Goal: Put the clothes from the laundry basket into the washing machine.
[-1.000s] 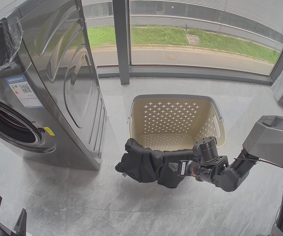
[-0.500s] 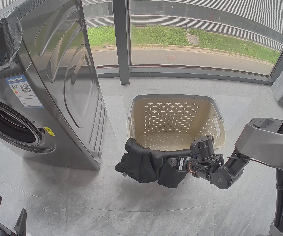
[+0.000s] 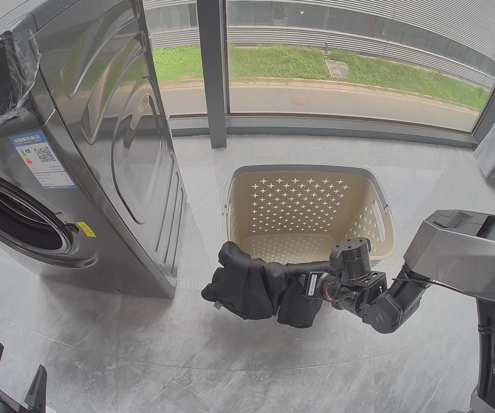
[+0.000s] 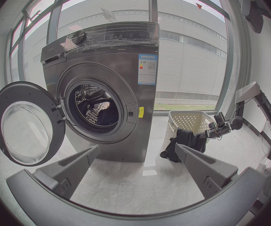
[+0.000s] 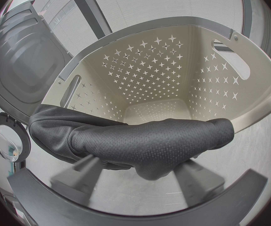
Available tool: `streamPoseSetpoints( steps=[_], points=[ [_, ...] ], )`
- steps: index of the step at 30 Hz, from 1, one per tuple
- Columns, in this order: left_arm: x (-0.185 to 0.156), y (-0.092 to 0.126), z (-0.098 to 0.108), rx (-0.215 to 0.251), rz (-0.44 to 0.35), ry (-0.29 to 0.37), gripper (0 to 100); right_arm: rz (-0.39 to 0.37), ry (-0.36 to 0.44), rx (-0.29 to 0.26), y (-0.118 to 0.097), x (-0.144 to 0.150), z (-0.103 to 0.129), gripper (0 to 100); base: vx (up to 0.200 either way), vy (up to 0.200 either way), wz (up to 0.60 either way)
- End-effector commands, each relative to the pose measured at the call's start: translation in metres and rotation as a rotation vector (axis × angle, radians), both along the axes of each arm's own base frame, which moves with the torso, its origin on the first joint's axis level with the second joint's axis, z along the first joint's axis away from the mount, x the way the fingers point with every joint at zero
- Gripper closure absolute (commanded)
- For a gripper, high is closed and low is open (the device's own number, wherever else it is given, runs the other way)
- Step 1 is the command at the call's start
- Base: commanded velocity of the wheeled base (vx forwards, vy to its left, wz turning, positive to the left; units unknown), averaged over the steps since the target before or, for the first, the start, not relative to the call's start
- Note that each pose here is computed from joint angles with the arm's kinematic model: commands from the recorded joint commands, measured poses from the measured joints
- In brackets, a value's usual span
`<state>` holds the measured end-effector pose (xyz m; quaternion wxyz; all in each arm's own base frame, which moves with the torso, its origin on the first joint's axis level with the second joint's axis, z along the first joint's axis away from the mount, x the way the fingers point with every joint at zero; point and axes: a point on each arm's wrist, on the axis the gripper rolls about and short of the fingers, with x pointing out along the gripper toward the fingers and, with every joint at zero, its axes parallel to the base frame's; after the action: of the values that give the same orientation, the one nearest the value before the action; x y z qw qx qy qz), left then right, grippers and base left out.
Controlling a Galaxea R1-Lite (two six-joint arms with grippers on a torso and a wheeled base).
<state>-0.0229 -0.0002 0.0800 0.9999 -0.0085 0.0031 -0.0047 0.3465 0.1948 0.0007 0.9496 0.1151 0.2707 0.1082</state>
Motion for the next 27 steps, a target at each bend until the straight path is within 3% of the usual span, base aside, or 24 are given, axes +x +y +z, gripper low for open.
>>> streamPoseSetpoints(
  steps=[1, 9, 15, 19, 27],
  points=[
    [0.000, 0.000, -0.004, 0.000, 0.000, 0.001, 0, 0.005, -0.004, 0.003, 0.002, -0.001, 0.000, 100, 0.000, 0.000, 0.00],
    [0.000, 0.000, -0.004, -0.001, 0.000, 0.002, 0, 0.020, -0.010, 0.006, 0.003, -0.013, 0.010, 100, 0.000, 0.000, 0.00],
    [0.000, 0.000, -0.004, -0.001, 0.000, 0.002, 0, 0.039, -0.068, 0.037, -0.009, -0.044, 0.057, 100, 0.000, 0.000, 0.00],
    [0.000, 0.000, -0.004, -0.001, 0.000, 0.002, 0, 0.063, -0.156, 0.089, -0.019, -0.074, 0.105, 100, 0.000, 0.000, 0.00],
    [0.000, 0.000, -0.004, -0.001, 0.000, 0.002, 0, 0.074, -0.300, 0.187, -0.039, -0.109, 0.160, 100, 0.000, 0.000, 0.00]
  ],
)
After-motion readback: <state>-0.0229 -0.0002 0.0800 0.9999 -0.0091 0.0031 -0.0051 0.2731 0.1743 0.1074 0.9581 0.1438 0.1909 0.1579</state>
